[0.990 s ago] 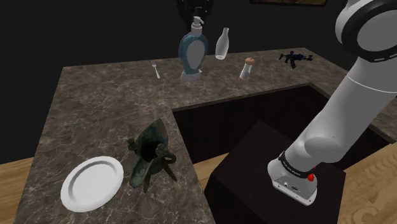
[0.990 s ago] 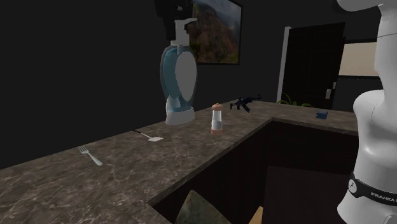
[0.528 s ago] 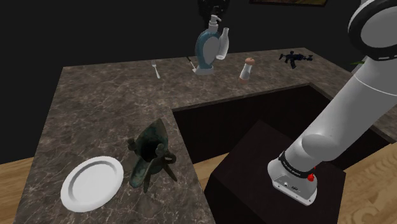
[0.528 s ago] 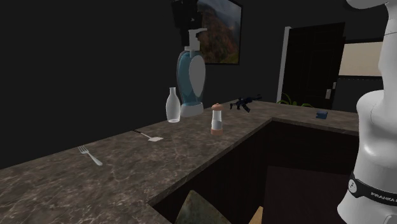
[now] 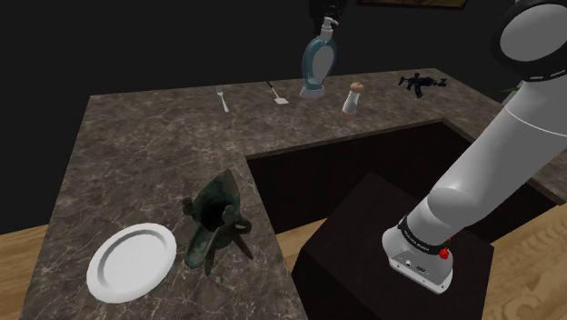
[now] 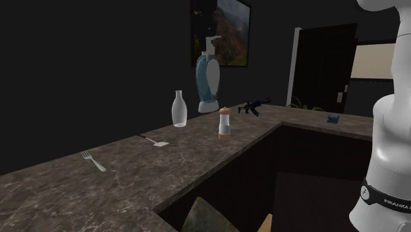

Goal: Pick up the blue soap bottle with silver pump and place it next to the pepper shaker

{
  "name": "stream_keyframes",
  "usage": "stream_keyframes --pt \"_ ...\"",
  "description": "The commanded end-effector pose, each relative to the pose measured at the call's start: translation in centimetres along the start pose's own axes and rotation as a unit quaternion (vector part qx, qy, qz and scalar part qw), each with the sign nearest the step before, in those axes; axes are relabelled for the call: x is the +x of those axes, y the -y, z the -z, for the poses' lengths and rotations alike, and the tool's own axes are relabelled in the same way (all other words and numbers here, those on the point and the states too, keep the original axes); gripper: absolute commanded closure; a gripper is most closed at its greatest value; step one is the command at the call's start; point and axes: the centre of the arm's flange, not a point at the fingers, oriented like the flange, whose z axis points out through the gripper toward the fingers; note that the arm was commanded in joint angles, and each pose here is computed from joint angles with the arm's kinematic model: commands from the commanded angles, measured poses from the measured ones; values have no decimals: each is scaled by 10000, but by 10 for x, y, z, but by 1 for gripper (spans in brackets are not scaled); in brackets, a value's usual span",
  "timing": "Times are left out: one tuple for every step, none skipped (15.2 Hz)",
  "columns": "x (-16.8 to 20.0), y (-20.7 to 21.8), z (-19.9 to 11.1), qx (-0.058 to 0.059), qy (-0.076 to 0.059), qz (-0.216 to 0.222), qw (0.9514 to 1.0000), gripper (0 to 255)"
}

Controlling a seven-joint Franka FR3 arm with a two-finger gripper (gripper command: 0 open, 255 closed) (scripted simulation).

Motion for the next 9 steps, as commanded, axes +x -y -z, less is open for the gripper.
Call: stream_keyframes --pt "0 -26 2 -1 0 8 10000 255" --pt "1 -40 1 -1 0 8 10000 255" --pt "3 -53 1 -1 0 8 10000 255" --pt "5 -66 0 -1 0 8 10000 255" --pt "6 -79 0 -1 0 8 10000 255" --pt "8 -92 -1 -1 0 8 10000 255" --pt "10 -105 -1 -1 0 8 10000 255" --pt "11 -118 -1 -1 0 8 10000 255" --pt "13 -131 -2 -1 0 8 10000 255"
